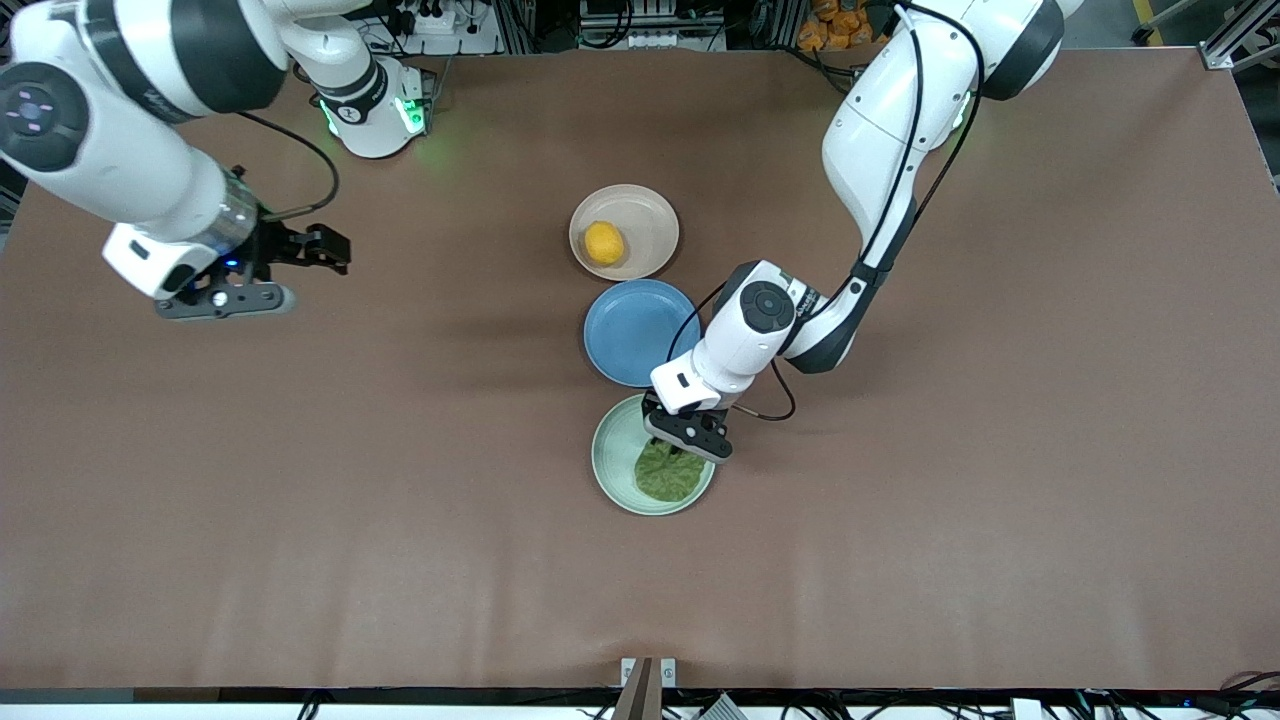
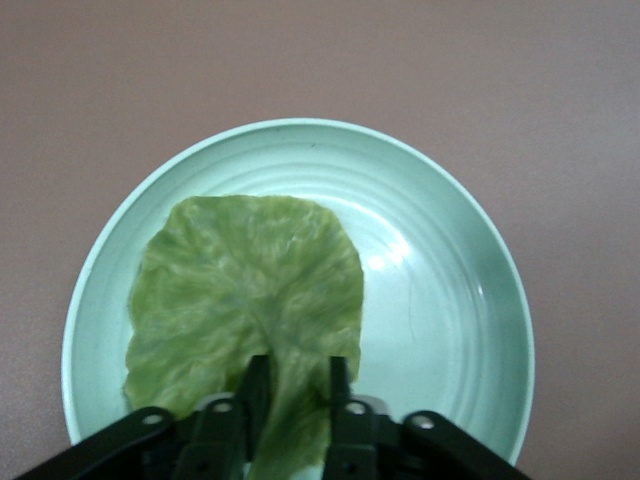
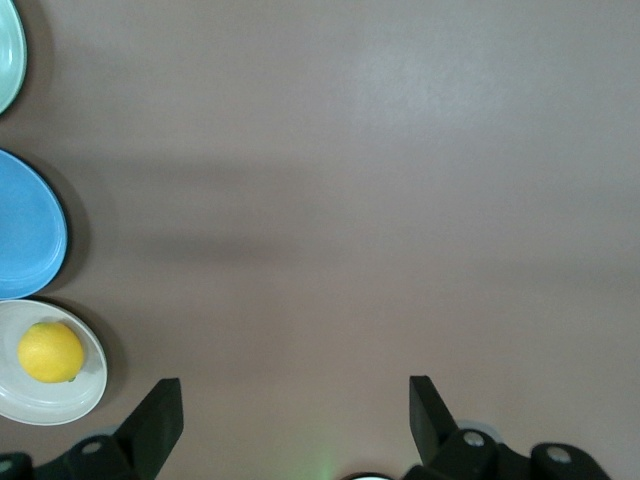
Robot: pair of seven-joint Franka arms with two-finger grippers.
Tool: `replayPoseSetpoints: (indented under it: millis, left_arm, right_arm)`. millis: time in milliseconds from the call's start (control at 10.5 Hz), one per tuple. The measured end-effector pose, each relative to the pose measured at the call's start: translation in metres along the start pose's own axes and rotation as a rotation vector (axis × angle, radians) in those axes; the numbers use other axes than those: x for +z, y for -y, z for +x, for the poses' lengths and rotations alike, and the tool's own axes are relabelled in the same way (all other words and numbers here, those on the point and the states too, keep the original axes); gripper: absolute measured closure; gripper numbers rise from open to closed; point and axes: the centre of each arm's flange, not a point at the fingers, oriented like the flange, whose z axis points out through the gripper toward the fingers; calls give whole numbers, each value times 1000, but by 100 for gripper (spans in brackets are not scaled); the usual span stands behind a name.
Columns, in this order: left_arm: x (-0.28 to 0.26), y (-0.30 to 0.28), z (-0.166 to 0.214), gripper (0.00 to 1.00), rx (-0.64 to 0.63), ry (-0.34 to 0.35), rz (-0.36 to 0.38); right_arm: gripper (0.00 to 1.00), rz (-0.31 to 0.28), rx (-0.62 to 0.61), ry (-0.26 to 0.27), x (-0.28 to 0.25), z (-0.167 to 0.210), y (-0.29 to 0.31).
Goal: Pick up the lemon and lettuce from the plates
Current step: 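Grasp the lettuce with the left gripper while the right gripper reaches the lemon, then lift the lettuce off the plate with the left gripper while the right grasps lemon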
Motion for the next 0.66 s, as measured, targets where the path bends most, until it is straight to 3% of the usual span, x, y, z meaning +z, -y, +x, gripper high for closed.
replayPoseSetpoints:
  millis: [190, 284, 664]
  left_arm:
    - [2, 14, 2, 93, -7, -2, 22]
    - [1, 22, 4, 98, -12, -7, 34]
    - [-21, 40, 27, 98, -34, -51, 45]
  right_arm:
    - [0, 26, 20, 24, 14, -4, 23]
    - [0, 40, 37, 27, 22, -6, 36]
    - [0, 30, 109, 23, 75, -34, 138]
